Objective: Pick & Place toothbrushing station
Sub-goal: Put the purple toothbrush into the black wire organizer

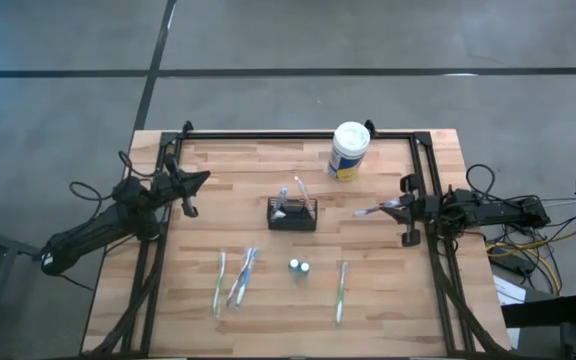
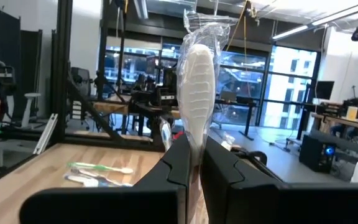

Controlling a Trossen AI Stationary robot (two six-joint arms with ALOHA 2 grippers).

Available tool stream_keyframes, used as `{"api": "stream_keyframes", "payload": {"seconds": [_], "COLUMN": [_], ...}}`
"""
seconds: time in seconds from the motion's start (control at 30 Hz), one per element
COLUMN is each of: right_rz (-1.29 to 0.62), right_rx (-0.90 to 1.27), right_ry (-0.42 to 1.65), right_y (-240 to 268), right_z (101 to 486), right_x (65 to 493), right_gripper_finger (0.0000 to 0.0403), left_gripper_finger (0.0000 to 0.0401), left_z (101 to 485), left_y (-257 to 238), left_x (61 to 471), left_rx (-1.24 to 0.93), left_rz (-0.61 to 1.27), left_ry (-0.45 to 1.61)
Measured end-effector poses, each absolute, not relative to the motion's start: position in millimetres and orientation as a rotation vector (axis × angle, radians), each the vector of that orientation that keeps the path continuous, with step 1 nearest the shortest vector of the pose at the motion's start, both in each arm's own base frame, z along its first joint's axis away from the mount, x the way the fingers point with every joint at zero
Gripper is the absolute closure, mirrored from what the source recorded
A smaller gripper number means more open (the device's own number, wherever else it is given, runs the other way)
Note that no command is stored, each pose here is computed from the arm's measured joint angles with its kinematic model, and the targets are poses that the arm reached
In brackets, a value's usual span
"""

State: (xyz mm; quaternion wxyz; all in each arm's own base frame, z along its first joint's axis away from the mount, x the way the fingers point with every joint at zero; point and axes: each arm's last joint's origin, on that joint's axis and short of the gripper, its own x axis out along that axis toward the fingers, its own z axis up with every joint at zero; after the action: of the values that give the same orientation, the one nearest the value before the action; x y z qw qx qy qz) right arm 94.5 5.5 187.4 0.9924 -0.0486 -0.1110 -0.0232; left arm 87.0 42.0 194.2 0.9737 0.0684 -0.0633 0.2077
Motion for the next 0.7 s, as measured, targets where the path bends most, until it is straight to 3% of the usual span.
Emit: {"api": "stream_keyframes", "payload": {"seconds": [0.33,0.47,0.7], "right_rz": [-0.048,-0.036,-0.028], "right_rx": [-0.089,-0.098,-0.147], "right_ry": [-0.259,-0.417,-0.328], "right_y": [5.4,5.6,7.5], "right_z": [190.8,216.3,279.4], "right_x": [93.7,87.7,105.0], "right_gripper_finger": [0.0390,0.0390,0.0390], "left_gripper_finger": [0.0390,0.0392,0.0391], "left_z": [194.2,194.2,194.2], "left_y": [42.0,42.0,42.0], "left_x": [87.0,86.9,87.0], "left_rx": [0.136,0.135,0.106], "left_rz": [0.419,0.419,0.417], "left_ry": [-0.128,-0.128,-0.134]}}
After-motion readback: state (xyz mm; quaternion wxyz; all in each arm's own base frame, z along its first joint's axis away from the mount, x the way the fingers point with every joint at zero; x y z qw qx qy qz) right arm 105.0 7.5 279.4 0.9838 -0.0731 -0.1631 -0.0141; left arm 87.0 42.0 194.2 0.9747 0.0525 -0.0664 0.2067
